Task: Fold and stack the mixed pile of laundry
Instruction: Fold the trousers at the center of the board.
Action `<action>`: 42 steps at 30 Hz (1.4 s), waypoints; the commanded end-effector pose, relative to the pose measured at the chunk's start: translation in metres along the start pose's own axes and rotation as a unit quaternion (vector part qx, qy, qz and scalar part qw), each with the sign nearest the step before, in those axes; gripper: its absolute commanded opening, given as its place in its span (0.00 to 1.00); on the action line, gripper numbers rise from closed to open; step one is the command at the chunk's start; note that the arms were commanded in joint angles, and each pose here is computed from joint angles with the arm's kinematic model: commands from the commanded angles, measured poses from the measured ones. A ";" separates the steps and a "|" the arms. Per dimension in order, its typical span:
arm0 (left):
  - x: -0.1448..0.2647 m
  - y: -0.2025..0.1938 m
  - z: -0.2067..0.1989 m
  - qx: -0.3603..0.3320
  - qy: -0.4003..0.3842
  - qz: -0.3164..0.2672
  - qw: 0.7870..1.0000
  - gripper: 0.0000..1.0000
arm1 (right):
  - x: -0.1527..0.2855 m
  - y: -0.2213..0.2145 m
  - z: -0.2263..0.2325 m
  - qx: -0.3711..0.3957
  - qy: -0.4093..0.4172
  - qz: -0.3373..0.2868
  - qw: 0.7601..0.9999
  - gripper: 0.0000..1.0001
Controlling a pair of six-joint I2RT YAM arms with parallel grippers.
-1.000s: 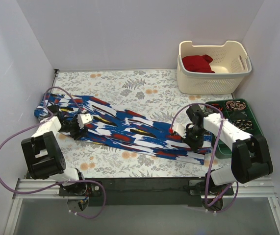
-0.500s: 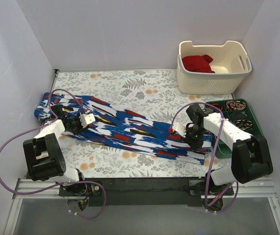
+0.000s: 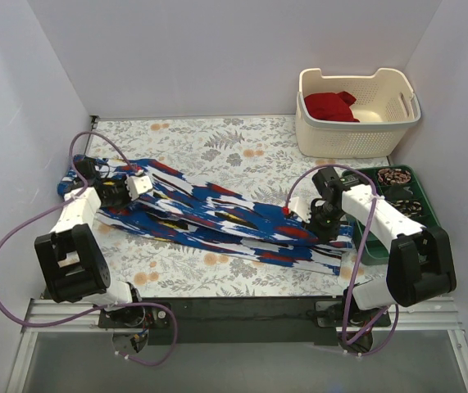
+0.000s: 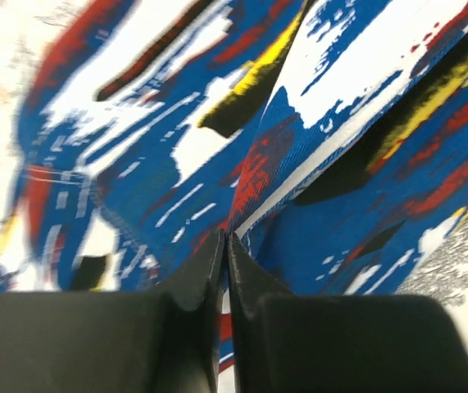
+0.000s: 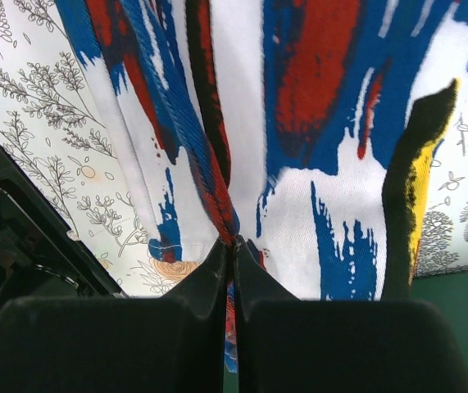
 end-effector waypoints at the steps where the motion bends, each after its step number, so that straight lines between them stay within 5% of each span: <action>1: 0.026 0.011 0.002 0.009 -0.016 0.007 1.000 0.17 | 0.011 0.003 -0.004 0.000 -0.010 -0.006 1.000 0.01; 4: 0.023 0.000 -0.012 -0.030 -0.020 0.017 0.999 0.44 | 0.010 0.003 -0.003 0.000 -0.008 -0.006 1.000 0.01; 8: 0.007 -0.016 -0.032 -0.079 -0.007 0.010 0.997 0.52 | 0.011 0.004 -0.003 -0.003 -0.008 -0.009 1.000 0.01; 24: -0.013 -0.012 -0.028 -0.165 0.040 -0.027 0.985 0.51 | 0.012 0.001 -0.002 -0.001 -0.007 0.001 1.000 0.01; 30: -0.008 -0.004 -0.032 -0.187 0.047 -0.039 0.980 0.33 | 0.011 0.000 -0.002 -0.002 -0.005 0.003 1.000 0.01; 36: -0.007 0.000 -0.045 -0.223 0.035 -0.054 0.973 0.51 | 0.012 0.000 -0.003 -0.002 -0.005 0.003 1.000 0.01; 42: -0.022 -0.021 -0.043 -0.237 0.028 -0.023 0.971 0.52 | 0.011 -0.001 -0.002 -0.003 -0.005 0.004 1.000 0.01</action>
Point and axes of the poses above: each gripper's point midway between its finger pads, its own x axis back along the fingers, its own z axis along the line the jaws close on, y = z × x, the point moved 2 cm from there along x, back along the fingers, and after that the axes turned 13 degrees about x, right-handed, at the moved point
